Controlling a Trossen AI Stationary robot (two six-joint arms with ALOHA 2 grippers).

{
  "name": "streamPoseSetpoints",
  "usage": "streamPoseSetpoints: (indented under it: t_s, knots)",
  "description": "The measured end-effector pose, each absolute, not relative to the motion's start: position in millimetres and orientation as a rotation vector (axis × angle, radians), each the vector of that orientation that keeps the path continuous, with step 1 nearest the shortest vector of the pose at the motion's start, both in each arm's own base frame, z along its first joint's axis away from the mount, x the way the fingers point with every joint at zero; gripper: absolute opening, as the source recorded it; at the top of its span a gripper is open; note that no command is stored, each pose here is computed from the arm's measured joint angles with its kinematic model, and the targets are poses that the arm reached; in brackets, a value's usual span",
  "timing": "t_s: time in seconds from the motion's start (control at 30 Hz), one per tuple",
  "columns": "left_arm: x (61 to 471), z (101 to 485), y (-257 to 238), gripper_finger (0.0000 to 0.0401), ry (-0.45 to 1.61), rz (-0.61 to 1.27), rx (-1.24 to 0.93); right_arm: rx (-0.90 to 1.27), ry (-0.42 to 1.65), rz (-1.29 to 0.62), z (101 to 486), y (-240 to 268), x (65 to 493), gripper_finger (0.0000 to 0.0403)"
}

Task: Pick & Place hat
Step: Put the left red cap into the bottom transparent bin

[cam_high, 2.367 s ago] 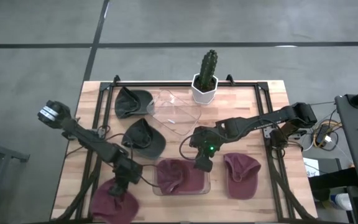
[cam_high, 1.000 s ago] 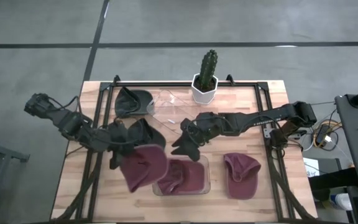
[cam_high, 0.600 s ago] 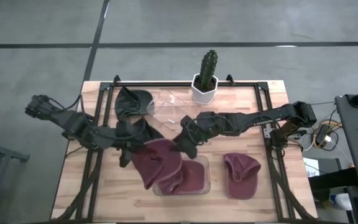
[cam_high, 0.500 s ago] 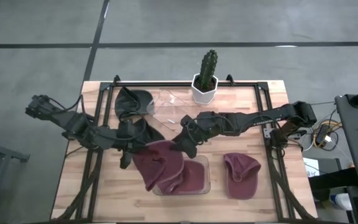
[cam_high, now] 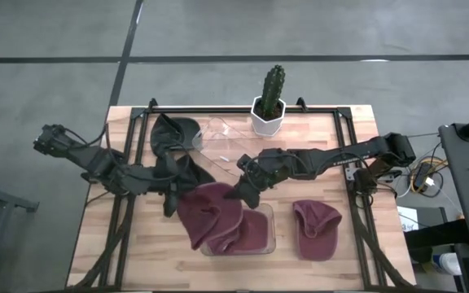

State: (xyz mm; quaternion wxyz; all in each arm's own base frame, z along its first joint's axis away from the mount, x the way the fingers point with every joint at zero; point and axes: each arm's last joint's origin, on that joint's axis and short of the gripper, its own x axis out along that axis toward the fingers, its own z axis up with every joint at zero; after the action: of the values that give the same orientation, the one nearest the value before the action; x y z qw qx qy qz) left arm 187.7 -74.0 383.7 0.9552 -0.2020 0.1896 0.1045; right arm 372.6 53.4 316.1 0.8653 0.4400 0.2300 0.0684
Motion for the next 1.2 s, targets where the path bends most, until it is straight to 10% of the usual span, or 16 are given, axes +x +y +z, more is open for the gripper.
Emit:
streamPoseSetpoints:
  t_s: [0.3, 1.2]
  knots:
    - [171, 403, -56, 0.0108, 0.091, 0.560, -0.455, 0.893, 0.617, 0.063, 314, 74, 352, 0.0011]
    - [172, 421, -56, 0.0110, 0.070, 0.540, -0.045, 1.051, 0.563, -0.340, 277, 152, 335, 0.0012]
